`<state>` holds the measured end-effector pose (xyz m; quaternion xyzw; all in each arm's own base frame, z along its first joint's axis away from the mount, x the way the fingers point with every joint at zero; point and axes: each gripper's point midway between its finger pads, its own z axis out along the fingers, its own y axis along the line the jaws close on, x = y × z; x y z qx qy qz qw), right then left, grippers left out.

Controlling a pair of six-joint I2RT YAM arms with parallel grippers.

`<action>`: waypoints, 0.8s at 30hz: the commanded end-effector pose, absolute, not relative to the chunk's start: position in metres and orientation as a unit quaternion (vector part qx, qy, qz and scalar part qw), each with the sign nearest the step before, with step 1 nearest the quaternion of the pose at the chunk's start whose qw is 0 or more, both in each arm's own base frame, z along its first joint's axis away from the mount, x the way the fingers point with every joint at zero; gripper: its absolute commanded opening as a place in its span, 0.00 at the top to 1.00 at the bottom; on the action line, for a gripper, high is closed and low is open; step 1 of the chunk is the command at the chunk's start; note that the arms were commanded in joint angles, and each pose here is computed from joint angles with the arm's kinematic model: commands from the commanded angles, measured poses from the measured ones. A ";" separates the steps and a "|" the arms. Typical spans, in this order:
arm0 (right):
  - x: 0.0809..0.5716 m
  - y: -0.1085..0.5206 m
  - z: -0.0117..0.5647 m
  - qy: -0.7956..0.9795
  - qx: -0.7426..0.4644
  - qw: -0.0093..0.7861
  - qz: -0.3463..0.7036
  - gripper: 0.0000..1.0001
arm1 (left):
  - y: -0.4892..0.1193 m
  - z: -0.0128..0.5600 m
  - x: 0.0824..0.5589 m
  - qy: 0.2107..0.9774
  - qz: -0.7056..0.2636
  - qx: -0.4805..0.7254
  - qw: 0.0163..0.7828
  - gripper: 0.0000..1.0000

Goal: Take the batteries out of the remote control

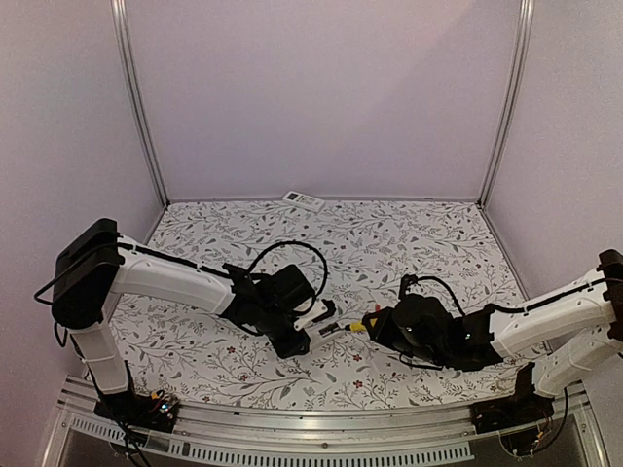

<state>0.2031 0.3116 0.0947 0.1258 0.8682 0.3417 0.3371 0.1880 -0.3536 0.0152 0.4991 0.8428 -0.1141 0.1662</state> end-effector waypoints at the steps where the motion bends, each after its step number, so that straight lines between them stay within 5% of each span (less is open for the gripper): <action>1: 0.201 0.300 0.052 0.896 0.119 0.322 0.282 1.00 | -0.374 0.016 0.157 0.821 -0.188 0.524 0.126 0.83; 24: 0.210 0.321 0.068 0.885 0.149 0.323 0.302 1.00 | -0.368 0.027 0.175 0.829 -0.137 0.513 0.174 0.82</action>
